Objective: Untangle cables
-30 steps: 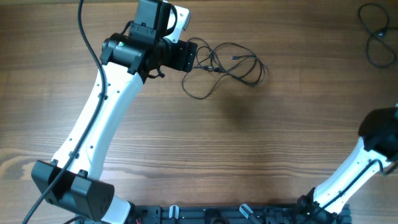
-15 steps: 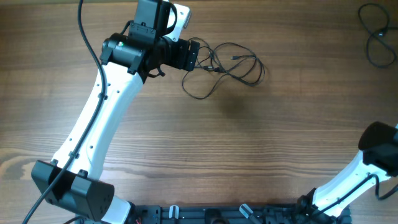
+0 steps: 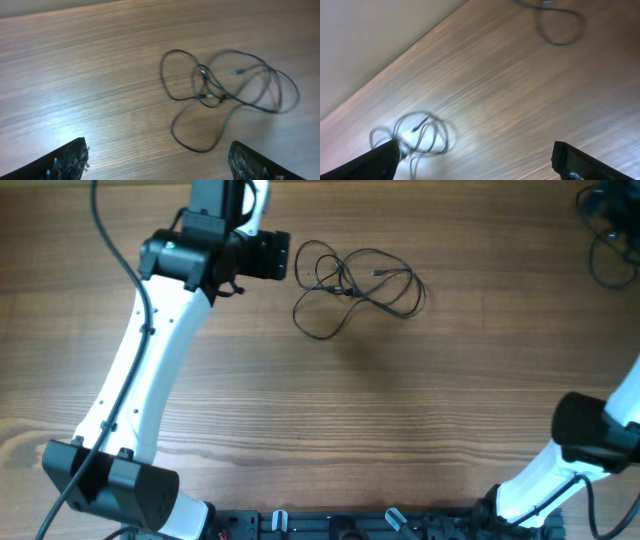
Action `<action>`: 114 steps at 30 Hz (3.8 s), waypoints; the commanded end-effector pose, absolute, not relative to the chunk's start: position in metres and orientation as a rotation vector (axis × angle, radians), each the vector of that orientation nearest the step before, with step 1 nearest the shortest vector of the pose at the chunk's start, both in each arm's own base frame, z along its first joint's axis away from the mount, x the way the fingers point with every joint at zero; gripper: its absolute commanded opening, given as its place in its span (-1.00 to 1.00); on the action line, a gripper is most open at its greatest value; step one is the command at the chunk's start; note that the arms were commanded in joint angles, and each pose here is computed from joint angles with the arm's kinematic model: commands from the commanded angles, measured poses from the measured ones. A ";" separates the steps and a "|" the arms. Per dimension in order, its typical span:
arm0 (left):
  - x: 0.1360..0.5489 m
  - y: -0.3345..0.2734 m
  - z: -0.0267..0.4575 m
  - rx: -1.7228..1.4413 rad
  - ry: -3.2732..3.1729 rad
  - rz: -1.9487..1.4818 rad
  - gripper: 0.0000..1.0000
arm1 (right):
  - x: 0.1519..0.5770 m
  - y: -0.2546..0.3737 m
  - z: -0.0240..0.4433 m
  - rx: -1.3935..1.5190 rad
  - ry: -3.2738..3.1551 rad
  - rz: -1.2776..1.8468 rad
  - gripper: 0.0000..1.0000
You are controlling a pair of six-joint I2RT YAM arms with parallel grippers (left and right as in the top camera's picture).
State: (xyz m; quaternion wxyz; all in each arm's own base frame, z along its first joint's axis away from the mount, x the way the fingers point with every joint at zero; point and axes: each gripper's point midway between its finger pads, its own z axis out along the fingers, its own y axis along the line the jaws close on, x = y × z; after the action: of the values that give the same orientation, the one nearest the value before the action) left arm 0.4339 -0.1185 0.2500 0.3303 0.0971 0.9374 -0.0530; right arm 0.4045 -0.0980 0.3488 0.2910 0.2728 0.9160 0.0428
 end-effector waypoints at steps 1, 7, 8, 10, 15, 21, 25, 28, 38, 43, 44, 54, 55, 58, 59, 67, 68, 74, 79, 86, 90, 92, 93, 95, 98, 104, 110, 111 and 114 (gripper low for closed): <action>0.443 -0.094 0.250 0.130 2.454 -0.097 0.84 | 0.408 -0.042 0.365 0.518 2.451 0.170 0.99; 0.446 -0.083 0.251 0.085 2.451 -0.092 0.84 | 0.410 0.020 0.364 0.323 2.489 0.152 0.99; 0.447 -0.082 0.251 0.057 2.449 -0.103 0.85 | 0.410 0.030 0.364 0.289 2.492 0.132 1.00; 0.448 -0.083 0.252 0.059 2.445 -0.113 0.86 | 0.409 0.045 0.364 0.242 2.495 0.112 0.99; 0.448 -0.106 0.250 0.193 2.438 -0.255 0.87 | 0.406 0.066 0.363 0.186 2.496 0.087 1.00; 0.462 -0.131 0.221 0.283 2.465 -0.413 0.85 | 0.407 0.060 0.362 0.229 2.488 0.044 0.99; 0.474 -0.145 0.184 0.309 2.515 -0.500 0.79 | 0.408 0.053 0.363 0.245 2.477 -0.009 0.99; 0.474 -0.166 0.167 0.441 2.501 -0.635 0.79 | 0.408 0.051 0.362 0.245 2.477 -0.025 0.99; 0.498 -0.180 0.129 0.475 2.472 -0.696 0.70 | 0.409 0.051 0.363 0.249 2.475 -0.024 0.99; 0.503 -0.193 0.107 0.531 2.462 -0.703 0.57 | 0.411 0.052 0.364 0.250 2.465 -0.020 0.99; 0.504 -0.196 0.101 0.538 2.463 -0.706 0.57 | 0.411 0.052 0.364 0.250 2.463 -0.019 0.99; 0.508 -0.224 0.075 0.600 2.445 -0.723 0.57 | 0.410 0.051 0.363 0.246 2.471 -0.023 0.99; 0.509 -0.225 0.075 0.599 2.440 -0.724 0.57 | 0.409 0.051 0.363 0.246 2.473 -0.024 0.99; 0.509 -0.226 0.071 0.597 2.443 -0.727 0.56 | 0.409 0.051 0.362 0.246 2.476 -0.025 1.00; 0.509 -0.227 0.068 0.598 2.446 -0.727 0.56 | 0.409 0.051 0.362 0.245 2.477 -0.025 0.99; 0.504 -0.229 0.039 0.600 2.503 -0.738 0.27 | 0.409 0.051 0.363 0.246 2.476 -0.025 0.99; 0.503 -0.231 0.037 0.605 2.506 -0.739 0.19 | 0.409 0.051 0.362 0.246 2.476 -0.025 0.99; 0.503 -0.245 0.039 0.638 2.476 -0.745 -0.14 | 0.409 0.051 0.363 0.245 2.475 -0.025 1.00; 0.504 -0.246 0.039 0.613 2.481 -0.748 -0.63 | 0.409 0.051 0.363 0.245 2.474 -0.025 0.99; 0.511 -0.233 0.035 0.571 2.505 -0.638 -0.79 | 0.409 0.051 0.363 0.245 2.474 -0.025 0.99; 0.518 -0.225 0.048 0.527 2.492 -0.588 -0.80 | 0.409 0.050 0.363 0.249 2.472 -0.029 0.99; 0.523 -0.221 0.071 0.517 2.451 -0.579 -0.80 | 0.409 0.049 0.363 0.256 2.469 -0.038 0.99; 0.525 -0.218 0.085 0.512 2.425 -0.567 -0.80 | 0.409 0.048 0.363 0.265 2.468 -0.042 0.99; 0.528 -0.213 0.116 0.497 2.372 -0.528 -0.80 | 0.409 0.045 0.363 0.298 2.461 -0.059 1.00; 0.529 -0.203 0.157 0.472 2.306 -0.459 -0.79 | 0.409 0.044 0.363 0.299 2.460 -0.063 0.99; 0.515 -0.181 0.240 0.420 2.188 -0.347 -0.77 | 0.417 0.046 0.351 0.302 2.489 -0.074 0.99; 0.499 -0.172 0.270 0.435 2.154 -0.327 -0.70 | 0.432 0.050 0.322 0.322 2.554 -0.092 0.99; 0.498 -0.173 0.269 0.436 2.159 -0.328 -0.69 | 0.434 0.050 0.319 0.322 2.559 -0.094 0.99; 0.498 -0.172 0.262 0.438 2.181 -0.328 -0.56 | 0.435 0.050 0.318 0.322 2.559 -0.094 1.00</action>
State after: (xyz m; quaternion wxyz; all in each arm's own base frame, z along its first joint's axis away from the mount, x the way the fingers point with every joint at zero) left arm 0.4945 -0.1791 0.2724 0.4410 0.1775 0.8677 -0.1452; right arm 0.4288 0.0523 0.3226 0.2757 0.1081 0.9547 -0.0278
